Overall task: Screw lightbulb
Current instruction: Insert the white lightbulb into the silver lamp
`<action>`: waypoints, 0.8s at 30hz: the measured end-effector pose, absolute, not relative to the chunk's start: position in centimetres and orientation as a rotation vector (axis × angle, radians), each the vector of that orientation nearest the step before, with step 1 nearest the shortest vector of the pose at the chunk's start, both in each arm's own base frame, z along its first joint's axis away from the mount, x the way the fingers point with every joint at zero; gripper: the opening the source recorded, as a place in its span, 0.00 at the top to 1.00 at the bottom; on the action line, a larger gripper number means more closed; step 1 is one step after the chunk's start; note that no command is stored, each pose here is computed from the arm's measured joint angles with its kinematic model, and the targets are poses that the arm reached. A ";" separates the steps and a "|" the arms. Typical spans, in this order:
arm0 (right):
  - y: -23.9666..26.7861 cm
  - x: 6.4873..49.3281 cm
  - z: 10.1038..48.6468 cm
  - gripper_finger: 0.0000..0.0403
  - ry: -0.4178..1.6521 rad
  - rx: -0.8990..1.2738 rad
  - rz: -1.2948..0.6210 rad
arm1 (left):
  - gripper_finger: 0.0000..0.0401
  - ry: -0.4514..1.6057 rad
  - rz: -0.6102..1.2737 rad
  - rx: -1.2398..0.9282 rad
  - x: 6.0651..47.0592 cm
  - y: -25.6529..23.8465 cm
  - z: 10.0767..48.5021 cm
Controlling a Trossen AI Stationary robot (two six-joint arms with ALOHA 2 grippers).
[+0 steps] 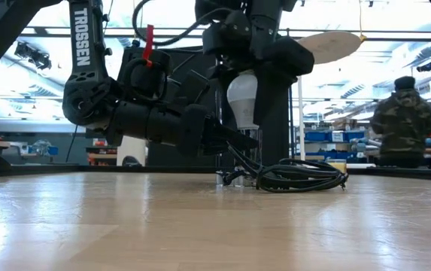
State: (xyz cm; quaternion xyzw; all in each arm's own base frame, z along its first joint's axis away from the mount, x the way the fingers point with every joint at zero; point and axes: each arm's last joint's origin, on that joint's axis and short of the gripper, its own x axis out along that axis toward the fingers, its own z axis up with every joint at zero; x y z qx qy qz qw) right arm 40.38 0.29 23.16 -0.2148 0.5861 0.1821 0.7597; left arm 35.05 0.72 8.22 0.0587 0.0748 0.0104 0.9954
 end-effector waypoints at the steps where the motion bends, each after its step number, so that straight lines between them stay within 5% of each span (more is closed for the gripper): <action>1: 0.2 40.4 23.1 0.07 1.282 -0.450 0.384 | 0.53 0.150 0.021 0.117 35.0 0.7 8.2; 10: -0.8 40.3 23.2 0.08 1.283 -0.284 0.346 | 0.53 0.150 0.021 0.116 35.0 0.7 8.2; 24: -1.0 40.3 23.1 0.28 1.308 -0.107 0.254 | 0.53 0.150 0.021 0.117 35.0 0.7 8.2</action>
